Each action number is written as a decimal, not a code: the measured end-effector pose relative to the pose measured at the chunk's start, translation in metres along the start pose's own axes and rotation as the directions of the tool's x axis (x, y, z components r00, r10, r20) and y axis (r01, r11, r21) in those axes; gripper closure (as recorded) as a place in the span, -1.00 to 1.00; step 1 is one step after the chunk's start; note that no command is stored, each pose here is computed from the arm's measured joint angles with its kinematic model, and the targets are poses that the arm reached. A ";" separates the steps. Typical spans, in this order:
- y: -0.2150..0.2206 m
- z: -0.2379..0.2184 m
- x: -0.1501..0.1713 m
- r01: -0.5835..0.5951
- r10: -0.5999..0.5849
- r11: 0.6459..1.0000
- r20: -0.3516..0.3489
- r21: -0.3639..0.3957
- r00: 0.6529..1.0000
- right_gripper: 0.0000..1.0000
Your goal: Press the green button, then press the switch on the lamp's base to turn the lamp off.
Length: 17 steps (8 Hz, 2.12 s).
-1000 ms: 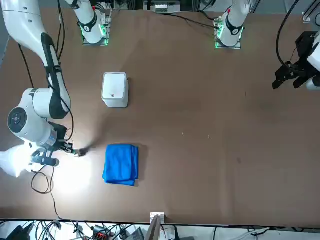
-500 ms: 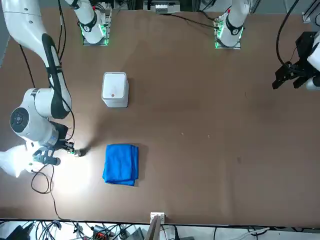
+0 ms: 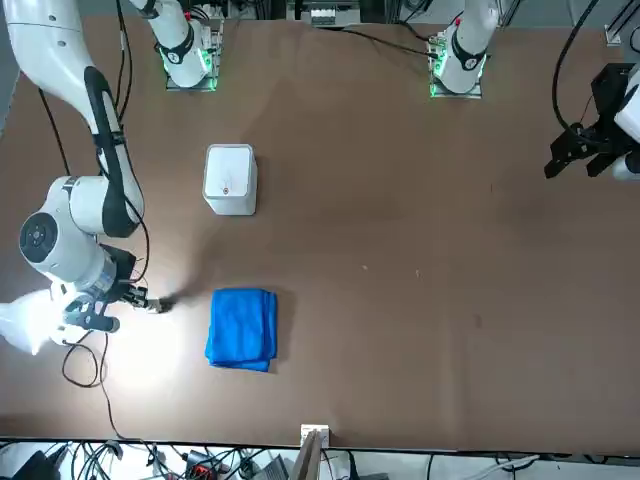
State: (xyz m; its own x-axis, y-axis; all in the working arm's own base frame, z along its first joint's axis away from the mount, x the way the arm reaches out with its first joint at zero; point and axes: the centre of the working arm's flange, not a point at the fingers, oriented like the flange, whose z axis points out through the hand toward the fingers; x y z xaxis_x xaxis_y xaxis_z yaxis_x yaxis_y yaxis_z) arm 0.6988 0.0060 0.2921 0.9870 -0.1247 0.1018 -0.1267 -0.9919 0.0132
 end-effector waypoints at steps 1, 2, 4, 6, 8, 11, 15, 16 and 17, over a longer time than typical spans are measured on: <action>-0.002 0.000 0.000 0.001 -0.001 1.000 0.000 0.001 1.000 0.97; -0.002 0.000 0.000 0.002 -0.002 1.000 0.001 0.002 1.000 0.97; -0.003 0.001 -0.001 0.002 -0.002 1.000 0.003 0.002 1.000 0.97; -0.004 0.004 -0.003 0.004 -0.004 1.000 0.009 0.002 1.000 0.97; -0.007 0.007 -0.006 0.009 -0.009 1.000 0.014 0.003 1.000 0.97; -0.008 0.008 -0.007 0.010 -0.010 1.000 0.014 0.003 1.000 0.97; -0.009 0.015 -0.008 -0.002 0.002 1.000 0.013 0.004 1.000 0.97; -0.009 0.015 -0.008 -0.004 0.004 1.000 0.012 0.004 1.000 0.97; -0.009 0.016 -0.009 -0.007 0.007 1.000 0.012 0.004 1.000 0.97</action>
State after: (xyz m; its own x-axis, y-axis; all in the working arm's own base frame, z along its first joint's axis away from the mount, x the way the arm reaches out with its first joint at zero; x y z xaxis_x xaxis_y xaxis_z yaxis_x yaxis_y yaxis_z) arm 0.6930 0.0153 0.2747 0.9871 -0.1318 0.0903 -0.1331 -0.9911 0.0086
